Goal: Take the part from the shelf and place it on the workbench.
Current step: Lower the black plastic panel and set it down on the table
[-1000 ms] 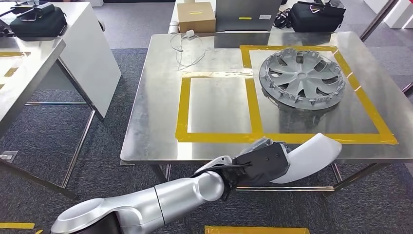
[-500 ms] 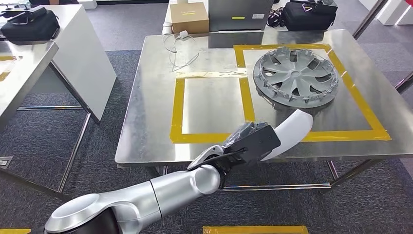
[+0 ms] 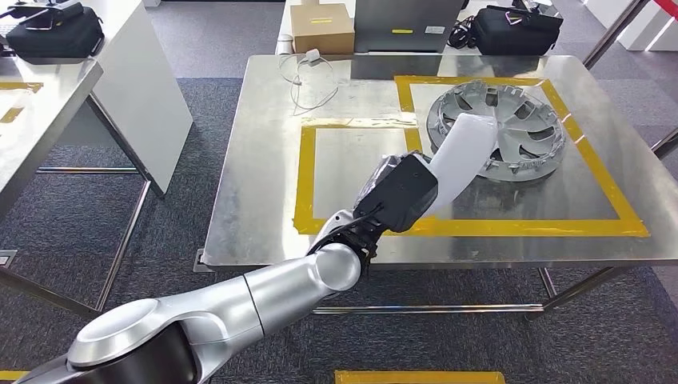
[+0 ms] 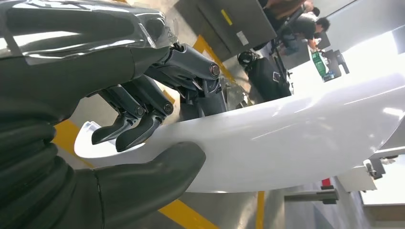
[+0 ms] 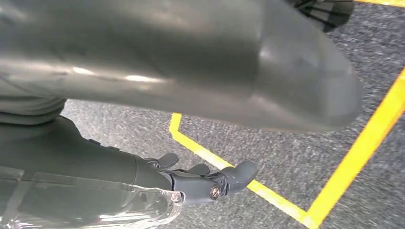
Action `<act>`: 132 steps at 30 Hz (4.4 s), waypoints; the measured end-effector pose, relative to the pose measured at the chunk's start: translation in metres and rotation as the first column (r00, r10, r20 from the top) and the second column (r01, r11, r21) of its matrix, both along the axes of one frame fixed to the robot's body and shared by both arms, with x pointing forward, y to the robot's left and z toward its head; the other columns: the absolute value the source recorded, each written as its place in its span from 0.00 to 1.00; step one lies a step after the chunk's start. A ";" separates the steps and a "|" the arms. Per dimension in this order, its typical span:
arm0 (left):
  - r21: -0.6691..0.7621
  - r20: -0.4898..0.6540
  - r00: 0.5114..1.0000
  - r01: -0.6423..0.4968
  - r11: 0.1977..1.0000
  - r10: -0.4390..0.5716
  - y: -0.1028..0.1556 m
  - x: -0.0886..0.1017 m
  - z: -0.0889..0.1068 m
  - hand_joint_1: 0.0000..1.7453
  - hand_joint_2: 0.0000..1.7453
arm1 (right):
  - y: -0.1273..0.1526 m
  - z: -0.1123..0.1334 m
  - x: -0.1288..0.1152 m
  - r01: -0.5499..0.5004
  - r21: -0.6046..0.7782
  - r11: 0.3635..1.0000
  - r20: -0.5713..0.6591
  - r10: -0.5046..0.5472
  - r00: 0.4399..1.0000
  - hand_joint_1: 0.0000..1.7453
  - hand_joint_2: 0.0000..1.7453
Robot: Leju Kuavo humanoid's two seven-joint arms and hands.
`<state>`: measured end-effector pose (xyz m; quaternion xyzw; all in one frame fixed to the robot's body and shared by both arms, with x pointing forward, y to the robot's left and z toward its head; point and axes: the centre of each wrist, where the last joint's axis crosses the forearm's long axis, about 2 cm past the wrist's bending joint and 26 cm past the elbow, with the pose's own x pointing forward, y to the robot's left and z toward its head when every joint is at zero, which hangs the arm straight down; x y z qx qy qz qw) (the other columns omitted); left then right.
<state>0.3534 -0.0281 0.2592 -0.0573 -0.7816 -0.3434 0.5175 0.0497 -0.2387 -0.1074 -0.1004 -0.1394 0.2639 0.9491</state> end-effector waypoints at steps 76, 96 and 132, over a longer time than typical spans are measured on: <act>0.750 0.562 0.823 -0.464 0.471 -0.085 0.111 0.052 -0.089 1.00 1.00 | -0.005 0.002 0.017 -0.179 0.015 0.984 0.023 0.178 0.984 0.00 0.00; 0.698 0.584 0.793 -0.382 0.606 -0.172 0.091 0.043 -0.084 0.00 0.00 | -0.006 0.001 0.013 -0.171 -0.003 0.985 0.008 0.171 0.985 0.00 0.00; -0.668 0.182 0.983 0.115 0.736 0.011 0.073 -0.001 -0.042 0.00 0.00 | -0.011 -0.001 0.000 -0.050 0.011 0.999 -0.006 0.050 0.999 0.00 0.00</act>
